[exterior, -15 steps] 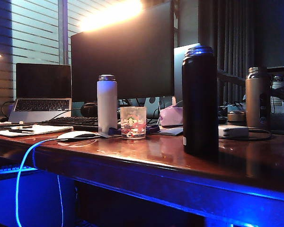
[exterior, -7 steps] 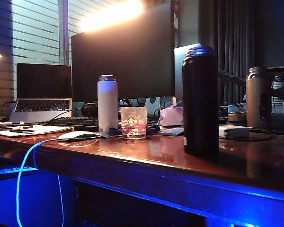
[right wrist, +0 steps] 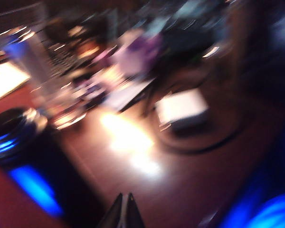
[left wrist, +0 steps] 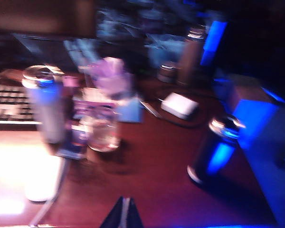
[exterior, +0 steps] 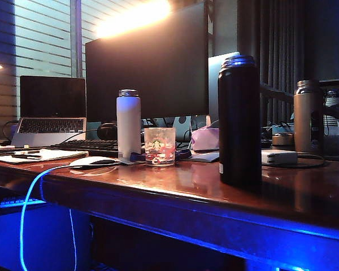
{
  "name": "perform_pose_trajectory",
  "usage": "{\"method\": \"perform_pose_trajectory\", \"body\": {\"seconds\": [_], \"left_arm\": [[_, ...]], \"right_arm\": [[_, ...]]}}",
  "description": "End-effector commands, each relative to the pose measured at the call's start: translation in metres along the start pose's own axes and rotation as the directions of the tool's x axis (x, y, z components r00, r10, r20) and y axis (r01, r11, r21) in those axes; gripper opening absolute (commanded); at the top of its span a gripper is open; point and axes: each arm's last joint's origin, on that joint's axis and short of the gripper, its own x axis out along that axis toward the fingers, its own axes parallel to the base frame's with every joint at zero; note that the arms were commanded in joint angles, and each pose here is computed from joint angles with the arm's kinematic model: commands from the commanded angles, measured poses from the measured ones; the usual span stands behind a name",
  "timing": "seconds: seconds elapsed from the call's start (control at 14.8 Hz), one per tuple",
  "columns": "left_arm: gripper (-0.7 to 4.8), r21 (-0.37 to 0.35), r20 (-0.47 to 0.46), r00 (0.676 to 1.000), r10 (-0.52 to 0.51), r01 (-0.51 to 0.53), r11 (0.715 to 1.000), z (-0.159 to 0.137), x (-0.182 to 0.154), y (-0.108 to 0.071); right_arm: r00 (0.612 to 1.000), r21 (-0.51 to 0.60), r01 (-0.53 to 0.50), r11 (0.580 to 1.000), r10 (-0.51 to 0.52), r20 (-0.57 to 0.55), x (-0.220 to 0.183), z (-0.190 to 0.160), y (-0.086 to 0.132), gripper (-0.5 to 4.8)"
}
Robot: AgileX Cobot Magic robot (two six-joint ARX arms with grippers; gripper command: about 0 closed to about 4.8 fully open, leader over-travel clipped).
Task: Pick up the black thermos, pour a little water from inside into the glass cup, then place the black thermos back on the table.
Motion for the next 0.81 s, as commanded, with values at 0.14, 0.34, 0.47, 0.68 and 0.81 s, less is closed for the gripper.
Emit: {"method": "perform_pose_trajectory", "body": {"seconds": [0.14, 0.34, 0.47, 0.68, 0.81], "left_arm": [[-0.02, 0.022, -0.192, 0.981, -0.015, 0.020, 1.000, -0.019, 0.002, -0.010], [-0.02, 0.061, -0.283, 0.956, 0.083, -0.068, 0.996, -0.024, 0.005, -0.014], [-0.02, 0.087, -0.263, 0.958, 0.119, -0.099, 0.991, -0.014, -0.001, -0.017], [-0.02, 0.152, -0.131, 0.980, 0.149, -0.129, 0.980, 0.023, -0.028, -0.032], [-0.02, 0.158, -0.108, 0.982, 0.155, -0.137, 0.978, 0.028, -0.032, -0.035]], "right_arm": [[0.993, 0.014, -0.088, 0.996, 0.089, -0.074, 0.015, -0.004, -0.002, -0.06], [0.982, -0.053, -0.163, 0.985, 0.156, -0.107, 0.027, -0.006, -0.003, -0.06], [0.979, -0.065, -0.181, 0.981, 0.173, -0.112, 0.029, -0.007, 0.000, -0.06], [0.968, -0.081, -0.223, 0.971, 0.211, -0.135, 0.032, -0.010, 0.008, -0.05], [0.959, -0.137, -0.256, 0.957, 0.234, -0.157, 0.037, -0.013, 0.011, -0.05]]}}
